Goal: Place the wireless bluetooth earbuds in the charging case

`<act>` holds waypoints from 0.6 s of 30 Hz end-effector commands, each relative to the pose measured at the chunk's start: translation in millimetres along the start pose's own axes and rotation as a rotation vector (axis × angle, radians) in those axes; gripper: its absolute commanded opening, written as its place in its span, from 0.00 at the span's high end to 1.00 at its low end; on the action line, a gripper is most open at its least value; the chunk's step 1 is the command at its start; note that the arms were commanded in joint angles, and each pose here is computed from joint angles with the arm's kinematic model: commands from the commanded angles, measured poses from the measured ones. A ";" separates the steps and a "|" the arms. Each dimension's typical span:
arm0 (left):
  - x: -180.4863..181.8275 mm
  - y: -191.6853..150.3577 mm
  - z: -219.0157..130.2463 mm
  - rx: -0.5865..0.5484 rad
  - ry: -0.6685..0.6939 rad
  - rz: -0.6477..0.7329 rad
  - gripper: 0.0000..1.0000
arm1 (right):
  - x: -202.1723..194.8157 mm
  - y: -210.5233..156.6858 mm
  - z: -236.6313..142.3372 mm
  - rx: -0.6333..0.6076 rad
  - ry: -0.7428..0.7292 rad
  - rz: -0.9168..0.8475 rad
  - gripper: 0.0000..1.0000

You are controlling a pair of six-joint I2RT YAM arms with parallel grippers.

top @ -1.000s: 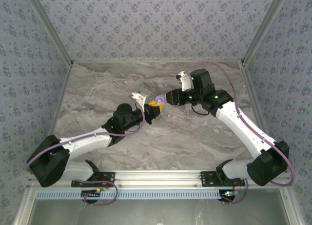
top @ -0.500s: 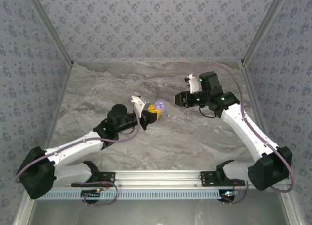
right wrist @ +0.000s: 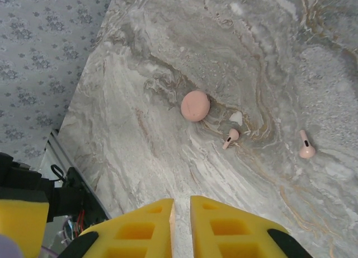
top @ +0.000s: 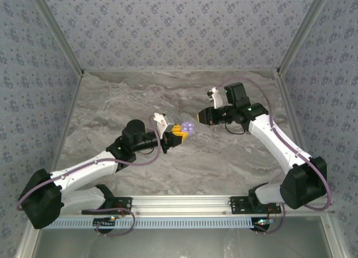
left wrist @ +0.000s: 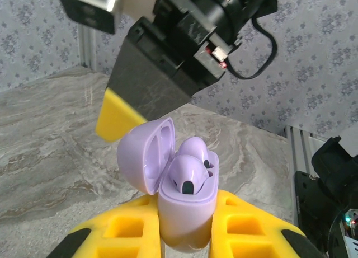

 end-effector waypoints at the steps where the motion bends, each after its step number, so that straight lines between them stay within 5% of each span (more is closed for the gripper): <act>1: -7.7 14.1 -0.3 -0.056 -0.043 0.050 0.87 | 19.3 0.2 -1.2 0.026 0.072 -0.014 0.84; 18: -0.4 4.0 8.3 -0.051 -0.020 0.012 0.88 | 55.0 -8.1 -14.8 0.043 0.231 -0.089 0.86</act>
Point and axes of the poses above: each hand's point on the last joint's axis, 136 mm out from that joint toward the fingers, its own z axis out along the fingers, its own x axis along the line the jaws close on, y = z × x, the point moved 1 cm from there along -z, back along the fingers, and after that the axes turned 13 degrees about z, right-handed, at the moved point
